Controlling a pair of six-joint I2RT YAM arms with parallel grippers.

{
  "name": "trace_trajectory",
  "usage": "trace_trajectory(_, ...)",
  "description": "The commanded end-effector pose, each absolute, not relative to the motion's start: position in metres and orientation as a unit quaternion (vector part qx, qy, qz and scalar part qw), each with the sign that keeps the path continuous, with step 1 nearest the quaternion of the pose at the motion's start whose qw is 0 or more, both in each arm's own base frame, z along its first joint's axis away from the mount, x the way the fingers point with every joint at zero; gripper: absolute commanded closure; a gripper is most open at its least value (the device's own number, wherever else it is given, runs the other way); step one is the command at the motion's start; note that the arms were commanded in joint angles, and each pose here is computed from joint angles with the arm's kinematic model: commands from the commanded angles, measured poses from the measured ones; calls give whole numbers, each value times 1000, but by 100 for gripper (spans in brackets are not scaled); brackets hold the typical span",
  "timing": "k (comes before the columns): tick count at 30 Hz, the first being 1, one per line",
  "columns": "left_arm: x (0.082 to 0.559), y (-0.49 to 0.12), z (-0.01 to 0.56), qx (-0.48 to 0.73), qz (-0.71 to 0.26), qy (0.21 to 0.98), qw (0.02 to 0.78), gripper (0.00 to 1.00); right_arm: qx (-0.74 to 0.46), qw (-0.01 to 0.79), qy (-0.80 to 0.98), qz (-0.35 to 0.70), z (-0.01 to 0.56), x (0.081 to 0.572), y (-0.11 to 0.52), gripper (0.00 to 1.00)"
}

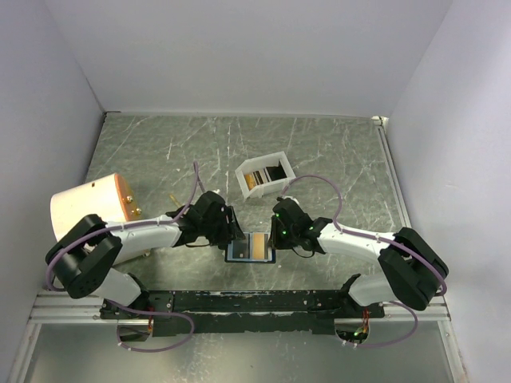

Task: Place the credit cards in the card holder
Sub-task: Insert the credit card into the card holder.

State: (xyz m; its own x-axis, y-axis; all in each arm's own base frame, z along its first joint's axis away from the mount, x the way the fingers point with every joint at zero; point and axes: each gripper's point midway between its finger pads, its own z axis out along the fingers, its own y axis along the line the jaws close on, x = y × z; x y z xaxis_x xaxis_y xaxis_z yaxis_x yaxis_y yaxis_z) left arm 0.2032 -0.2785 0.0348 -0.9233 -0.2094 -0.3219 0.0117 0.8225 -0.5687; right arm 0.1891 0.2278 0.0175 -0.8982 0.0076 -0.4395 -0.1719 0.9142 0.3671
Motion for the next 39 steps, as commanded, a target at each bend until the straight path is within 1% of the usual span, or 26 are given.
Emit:
trace_trajectory(1, 202, -283, 27, -45, -301, 936, 176, 33, -45, 229, 952, 200, 18, 191, 228, 85)
trace_trajectory(6, 200, -292, 37, -39, -332, 926, 174, 33, -45, 227, 952, 198, 15, 190, 227, 85)
trace_trajectory(15, 192, -317, 76, -25, -427, 889, 164, 34, -46, 227, 952, 202, 15, 189, 228, 85)
trace_trajectory(22, 190, -327, 93, -19, -465, 870, 161, 34, -46, 224, 952, 205, 14, 189, 229, 84)
trace_trajectory(30, 191, -330, 87, -15, -464, 872, 155, 35, -41, 236, 952, 190, 24, 194, 225, 78)
trace_trajectory(34, 194, -321, 83, -21, -432, 886, 167, 38, -35, 251, 954, 162, 35, 200, 215, 72)
trace_trajectory(39, 203, -297, 79, -37, -366, 908, 202, 45, -26, 283, 948, 141, 59, 212, 207, 65)
